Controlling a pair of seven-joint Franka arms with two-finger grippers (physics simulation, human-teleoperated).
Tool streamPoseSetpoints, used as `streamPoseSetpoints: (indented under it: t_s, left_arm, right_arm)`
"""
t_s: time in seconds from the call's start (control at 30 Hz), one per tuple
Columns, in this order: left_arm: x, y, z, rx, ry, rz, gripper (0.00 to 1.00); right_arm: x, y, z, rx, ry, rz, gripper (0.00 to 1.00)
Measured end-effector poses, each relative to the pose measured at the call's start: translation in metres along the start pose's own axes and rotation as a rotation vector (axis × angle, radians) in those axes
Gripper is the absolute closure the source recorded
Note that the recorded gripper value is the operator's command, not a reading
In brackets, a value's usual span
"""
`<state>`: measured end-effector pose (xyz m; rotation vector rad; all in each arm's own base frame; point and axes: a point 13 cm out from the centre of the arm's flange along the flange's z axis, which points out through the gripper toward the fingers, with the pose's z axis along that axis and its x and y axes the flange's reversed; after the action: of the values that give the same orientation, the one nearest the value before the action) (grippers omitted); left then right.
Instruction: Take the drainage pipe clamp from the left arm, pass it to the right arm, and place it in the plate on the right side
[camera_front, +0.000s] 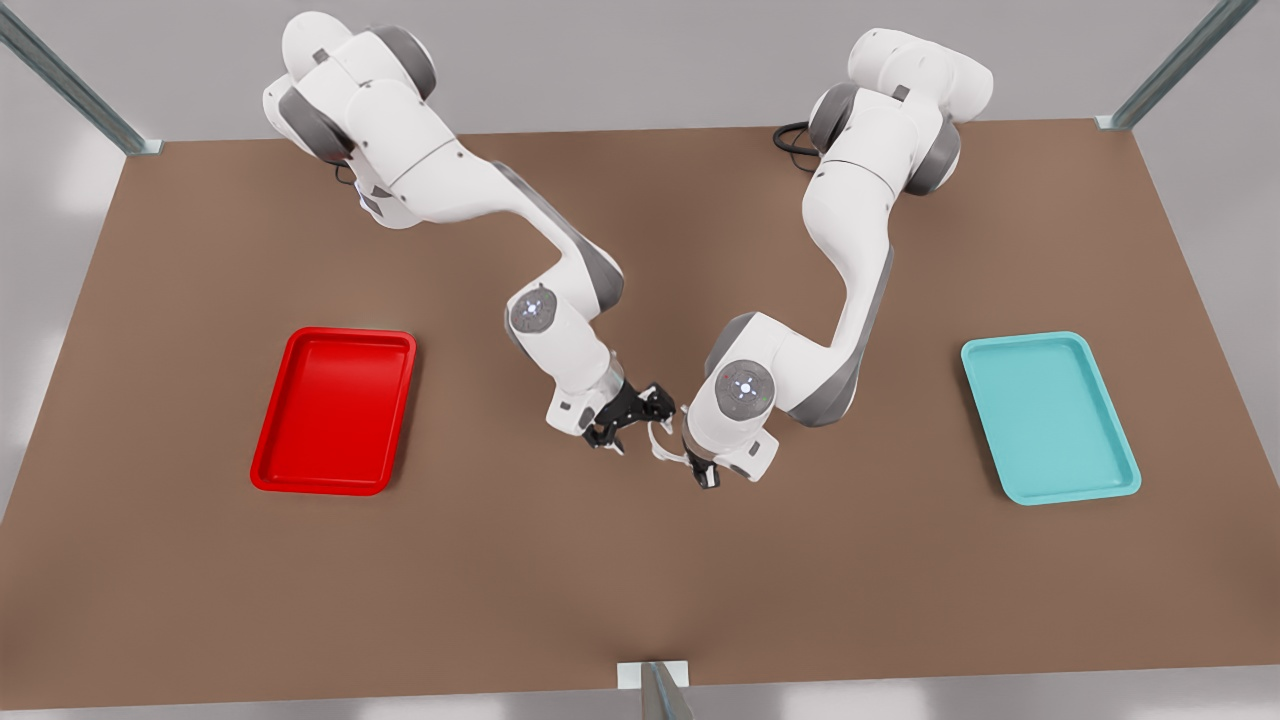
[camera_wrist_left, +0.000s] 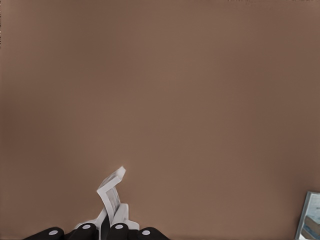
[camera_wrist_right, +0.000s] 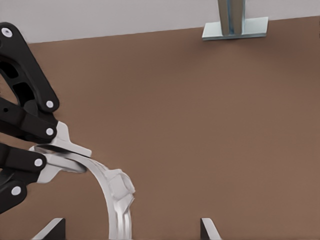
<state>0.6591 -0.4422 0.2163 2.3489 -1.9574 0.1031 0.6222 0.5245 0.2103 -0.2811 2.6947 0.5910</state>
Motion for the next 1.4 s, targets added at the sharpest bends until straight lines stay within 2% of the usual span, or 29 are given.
streamPoseSetpoints:
  t_s: [0.23, 0.27, 0.3, 0.37, 0.4, 0.43, 0.57, 0.63, 0.7, 0.8, 0.93, 1.03, 1.13, 1.23, 1.4]
  left_arm:
    - [0.004, 0.002, -0.004, 0.006, 0.004, -0.046, 0.79]
    - [0.004, 0.002, -0.004, 0.006, 0.004, -0.051, 0.79]
    - [0.004, 0.002, -0.004, 0.006, 0.004, -0.056, 0.79]
    - [0.004, 0.002, -0.003, 0.005, 0.004, -0.066, 0.79]
    - [0.004, 0.002, -0.003, 0.005, 0.004, -0.07, 0.55]
    - [0.004, 0.001, -0.004, 0.009, 0.005, -0.075, 0.0]
    - [0.001, -0.008, -0.01, 0.041, 0.007, -0.099, 0.0]
    - [-0.016, -0.024, -0.039, 0.055, 0.018, -0.131, 0.0]
    - [-0.066, -0.054, -0.098, 0.055, 0.03, -0.179, 0.0]
    - [-0.173, -0.085, -0.174, 0.016, 0.006, -0.184, 0.0]
    - [-0.269, -0.081, -0.212, -0.052, -0.127, 0.057, 0.0]
    - [-0.341, -0.023, -0.226, -0.18, -0.164, 0.263, 0.0]
    - [-0.347, 0.009, -0.225, -0.219, -0.161, 0.505, 0.0]
    - [-0.335, 0.006, -0.241, -0.206, -0.145, 0.715, 0.0]
    - [-0.326, 0.013, -0.244, -0.269, -0.115, 0.985, 0.0]
  right_arm:
    - [0.004, -0.002, 0.027, -0.002, 0.011, 0.002, 0.01]
    - [0.005, -0.001, 0.028, -0.002, 0.013, 0.0, 0.08]
    - [0.008, -0.001, 0.031, -0.001, 0.017, -0.002, 0.22]
    - [0.011, -0.003, 0.035, 0.0, 0.023, -0.006, 0.61]
    - [0.011, -0.003, 0.036, 0.0, 0.023, -0.009, 0.79]
    - [0.01, -0.004, 0.036, -0.002, 0.021, -0.011, 0.79]
    - [0.002, -0.004, 0.032, -0.007, 0.008, -0.02, 0.79]
    - [-0.002, -0.021, 0.036, 0.017, 0.015, -0.016, 0.79]
    - [-0.008, -0.041, 0.036, 0.04, 0.021, -0.012, 0.79]
    - [-0.03, -0.103, 0.024, 0.088, 0.027, 0.037, 0.79]
    - [-0.076, -0.233, -0.069, 0.226, 0.062, 0.142, 0.79]
    - [-0.046, -0.361, -0.129, 0.354, 0.173, 0.225, 0.79]
    - [-0.009, -0.475, -0.189, 0.431, 0.27, 0.31, 0.79]
    - [0.035, -0.544, -0.229, 0.473, 0.362, 0.329, 0.79]
    - [0.12, -0.554, -0.244, 0.472, 0.523, 0.237, 0.79]
